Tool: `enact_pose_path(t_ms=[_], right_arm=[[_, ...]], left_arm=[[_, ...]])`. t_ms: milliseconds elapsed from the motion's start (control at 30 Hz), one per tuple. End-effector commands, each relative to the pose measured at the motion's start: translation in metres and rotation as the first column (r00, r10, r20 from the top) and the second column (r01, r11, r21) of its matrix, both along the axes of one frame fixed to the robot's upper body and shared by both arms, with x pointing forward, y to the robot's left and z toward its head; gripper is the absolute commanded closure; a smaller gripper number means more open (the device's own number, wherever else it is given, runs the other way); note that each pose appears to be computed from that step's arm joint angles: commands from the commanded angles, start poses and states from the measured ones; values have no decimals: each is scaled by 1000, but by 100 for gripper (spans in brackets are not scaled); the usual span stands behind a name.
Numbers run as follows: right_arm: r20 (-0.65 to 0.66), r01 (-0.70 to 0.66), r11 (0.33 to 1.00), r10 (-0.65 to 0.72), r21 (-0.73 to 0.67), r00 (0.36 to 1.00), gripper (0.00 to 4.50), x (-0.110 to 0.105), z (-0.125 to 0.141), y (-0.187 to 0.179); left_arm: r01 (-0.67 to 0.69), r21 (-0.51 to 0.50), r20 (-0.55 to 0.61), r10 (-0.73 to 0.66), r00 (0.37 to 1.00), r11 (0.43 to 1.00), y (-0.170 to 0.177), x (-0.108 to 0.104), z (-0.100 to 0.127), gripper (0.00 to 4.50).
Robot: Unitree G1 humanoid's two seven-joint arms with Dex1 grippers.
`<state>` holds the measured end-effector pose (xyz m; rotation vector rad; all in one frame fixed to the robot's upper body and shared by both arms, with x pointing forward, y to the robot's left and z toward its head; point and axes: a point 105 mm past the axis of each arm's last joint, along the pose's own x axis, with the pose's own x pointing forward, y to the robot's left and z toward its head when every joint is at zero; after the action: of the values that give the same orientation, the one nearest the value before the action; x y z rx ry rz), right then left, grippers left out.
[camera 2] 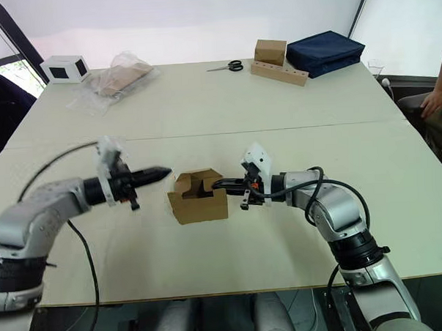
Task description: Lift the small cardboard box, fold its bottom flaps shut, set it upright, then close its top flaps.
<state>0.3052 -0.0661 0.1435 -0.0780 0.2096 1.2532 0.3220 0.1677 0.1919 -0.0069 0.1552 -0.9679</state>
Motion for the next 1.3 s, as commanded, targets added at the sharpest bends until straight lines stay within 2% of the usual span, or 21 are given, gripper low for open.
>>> enact_pose_path(t_ms=[33, 133, 233, 500, 667, 767, 933, 1133, 1300], right_arm=[[43, -17, 1000, 16, 10, 999, 450, 0, 11, 5], [47, -17, 1000, 16, 10, 999, 450, 1, 12, 5], [52, -17, 1000, 17, 9, 998, 450, 2, 14, 6], [72, -8, 1000, 6, 19, 997, 450, 1, 26, 3], [72, 0, 999, -4, 43, 997, 450, -3, 36, -1], [83, 26, 994, -35, 101, 996, 450, -5, 56, -12], [84, 10, 995, -18, 101, 996, 450, -22, 71, -28], [23, -132, 991, 132, -1, 991, 450, -61, 56, -14], [38, -121, 992, 122, -27, 992, 450, -59, 45, 3]], left_arm=[[27, 63, -8, -27, 1000, 998, 11, 10, -11, 442], [56, 85, -48, -52, 997, 995, 12, 24, -31, 442], [98, 64, -112, -90, 990, 993, 2, 37, -55, 442], [211, -4, -165, -209, 964, 977, -27, 47, -78, 442], [254, -24, -179, -254, 950, 967, -35, 45, -82, 442], [259, -28, -179, -260, 949, 965, -36, 45, -83, 442], [255, -37, -172, -257, 951, 966, -36, 45, -81, 442], [259, -39, -168, -262, 950, 965, -36, 45, -80, 442], [267, -40, -171, -270, 948, 963, -37, 44, -80, 442]])
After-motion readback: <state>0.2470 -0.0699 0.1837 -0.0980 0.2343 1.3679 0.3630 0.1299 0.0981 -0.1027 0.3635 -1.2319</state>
